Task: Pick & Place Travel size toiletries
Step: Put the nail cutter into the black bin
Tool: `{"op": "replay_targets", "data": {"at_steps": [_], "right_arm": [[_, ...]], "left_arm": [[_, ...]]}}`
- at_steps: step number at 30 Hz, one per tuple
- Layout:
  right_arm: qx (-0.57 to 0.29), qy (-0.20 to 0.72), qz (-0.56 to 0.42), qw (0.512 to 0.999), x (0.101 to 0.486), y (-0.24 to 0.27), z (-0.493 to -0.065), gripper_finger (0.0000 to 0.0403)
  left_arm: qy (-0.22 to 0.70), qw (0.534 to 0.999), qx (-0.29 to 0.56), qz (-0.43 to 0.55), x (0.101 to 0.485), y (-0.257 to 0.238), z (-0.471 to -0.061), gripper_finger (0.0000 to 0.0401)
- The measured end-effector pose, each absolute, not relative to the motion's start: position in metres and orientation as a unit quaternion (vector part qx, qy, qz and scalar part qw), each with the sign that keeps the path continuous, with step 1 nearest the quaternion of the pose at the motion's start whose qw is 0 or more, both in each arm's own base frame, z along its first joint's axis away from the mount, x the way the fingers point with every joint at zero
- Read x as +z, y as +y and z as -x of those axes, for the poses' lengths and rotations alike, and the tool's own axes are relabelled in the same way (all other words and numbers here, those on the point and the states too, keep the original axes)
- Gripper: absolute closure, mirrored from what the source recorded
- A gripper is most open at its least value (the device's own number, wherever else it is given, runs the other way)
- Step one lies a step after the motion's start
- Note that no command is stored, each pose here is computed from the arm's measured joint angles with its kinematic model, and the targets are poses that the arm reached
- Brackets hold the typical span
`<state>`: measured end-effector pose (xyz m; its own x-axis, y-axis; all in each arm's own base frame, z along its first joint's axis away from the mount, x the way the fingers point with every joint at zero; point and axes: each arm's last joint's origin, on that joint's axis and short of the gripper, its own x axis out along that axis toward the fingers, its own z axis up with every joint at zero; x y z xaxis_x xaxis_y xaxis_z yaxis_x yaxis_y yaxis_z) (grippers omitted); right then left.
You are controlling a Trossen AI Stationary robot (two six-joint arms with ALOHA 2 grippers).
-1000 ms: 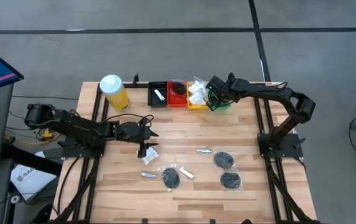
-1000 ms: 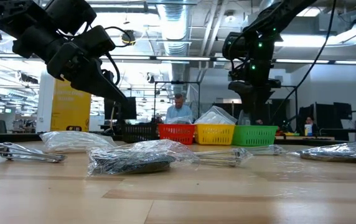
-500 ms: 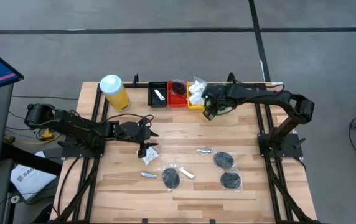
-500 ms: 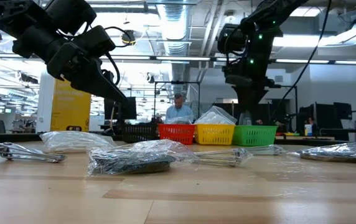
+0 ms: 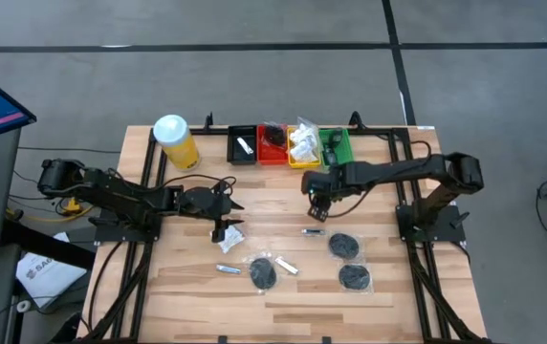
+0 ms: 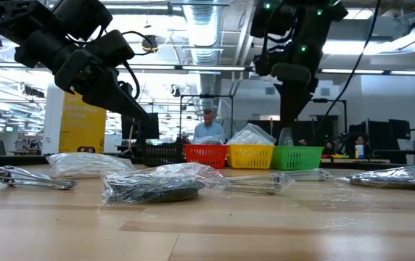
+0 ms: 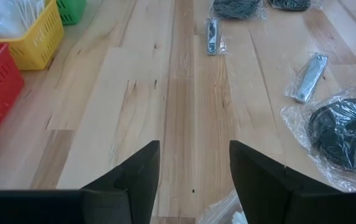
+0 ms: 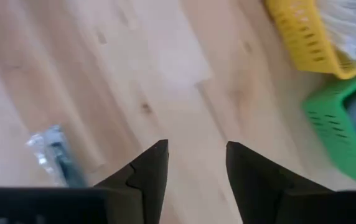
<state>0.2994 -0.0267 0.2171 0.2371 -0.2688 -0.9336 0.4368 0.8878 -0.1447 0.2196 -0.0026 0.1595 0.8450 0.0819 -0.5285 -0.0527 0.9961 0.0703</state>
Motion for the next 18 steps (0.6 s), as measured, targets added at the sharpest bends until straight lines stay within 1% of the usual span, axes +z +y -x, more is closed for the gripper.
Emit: {"op": "replay_targets", "data": {"at_steps": [4,9,16,18], "right_arm": [[-0.208,0.568,-0.064,0.793,0.214,-0.01,-0.301,0.0271],[-0.187,0.569,-0.052,0.799,0.193,0.01,-0.294,0.0285],[-0.145,0.541,-0.042,0.827,0.17,0.043,-0.288,0.0284],[-0.138,0.542,-0.041,0.828,0.165,0.05,-0.284,0.0282]], "left_arm": [[0.276,0.96,0.035,-0.026,0.159,-0.002,-0.22,0.0219],[0.276,0.96,0.035,-0.027,0.159,-0.003,-0.22,0.0219],[0.276,0.96,0.035,-0.027,0.16,-0.003,-0.22,0.0219],[0.276,0.96,0.035,-0.027,0.159,-0.002,-0.22,0.0219]]}}
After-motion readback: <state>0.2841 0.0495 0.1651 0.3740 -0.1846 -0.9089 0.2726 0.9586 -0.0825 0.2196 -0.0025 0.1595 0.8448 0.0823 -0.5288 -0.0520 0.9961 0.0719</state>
